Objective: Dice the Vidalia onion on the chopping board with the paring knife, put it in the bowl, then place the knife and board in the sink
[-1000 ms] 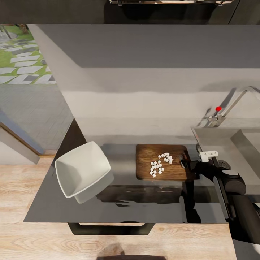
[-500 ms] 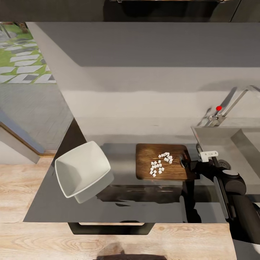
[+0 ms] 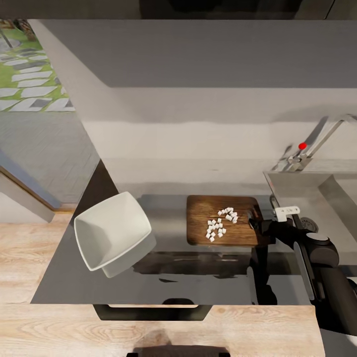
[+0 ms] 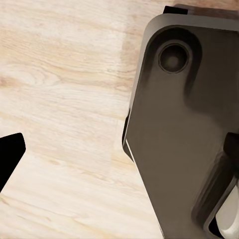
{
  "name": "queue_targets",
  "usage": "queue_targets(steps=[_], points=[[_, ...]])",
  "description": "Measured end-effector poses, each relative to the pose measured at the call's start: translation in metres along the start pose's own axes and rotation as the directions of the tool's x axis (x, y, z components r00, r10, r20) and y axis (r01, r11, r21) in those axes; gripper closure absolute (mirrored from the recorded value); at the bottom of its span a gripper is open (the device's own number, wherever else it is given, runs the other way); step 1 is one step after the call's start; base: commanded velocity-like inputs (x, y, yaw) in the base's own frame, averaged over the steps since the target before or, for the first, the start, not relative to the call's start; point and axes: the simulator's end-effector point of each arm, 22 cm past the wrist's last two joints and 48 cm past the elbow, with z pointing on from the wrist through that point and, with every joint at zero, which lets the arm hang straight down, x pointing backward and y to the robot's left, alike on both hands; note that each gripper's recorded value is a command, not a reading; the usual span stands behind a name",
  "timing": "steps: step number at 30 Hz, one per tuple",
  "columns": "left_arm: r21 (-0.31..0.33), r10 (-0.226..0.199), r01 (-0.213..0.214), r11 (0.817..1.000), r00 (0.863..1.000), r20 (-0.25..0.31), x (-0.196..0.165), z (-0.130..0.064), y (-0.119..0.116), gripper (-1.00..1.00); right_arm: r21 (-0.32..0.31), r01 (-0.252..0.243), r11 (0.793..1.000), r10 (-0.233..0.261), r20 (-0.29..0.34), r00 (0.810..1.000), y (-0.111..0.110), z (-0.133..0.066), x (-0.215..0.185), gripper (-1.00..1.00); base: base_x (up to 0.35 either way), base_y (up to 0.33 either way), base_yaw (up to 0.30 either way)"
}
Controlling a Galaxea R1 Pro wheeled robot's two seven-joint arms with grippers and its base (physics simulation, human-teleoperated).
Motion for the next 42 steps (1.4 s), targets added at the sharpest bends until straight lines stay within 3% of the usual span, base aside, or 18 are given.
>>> queue_targets(steps=[15,16,42], points=[[0.000,0.000,0.000,1.000,1.000,0.000,0.0001,0.0000,0.0000,-1.00,0.001,0.000,1.000,0.000,0.001,1.000,-0.0001,0.0000,-0.0001,-1.00,0.000,0.000,0.000],[0.000,0.000,0.000,1.000,1.000,0.000,0.0001,0.0000,-0.0001,-1.00,0.001,-0.001,1.000,0.001,0.001,1.000,-0.0003,0.0000,0.0000,1.00,0.000,0.000,0.000],[0.000,0.000,0.000,1.000,1.000,0.000,0.0001,0.0000,0.0000,-1.00,-0.005,-0.007,1.000,0.007,0.000,1.000,0.0012,0.0003,0.0003,1.00,0.000,0.000,0.000]])
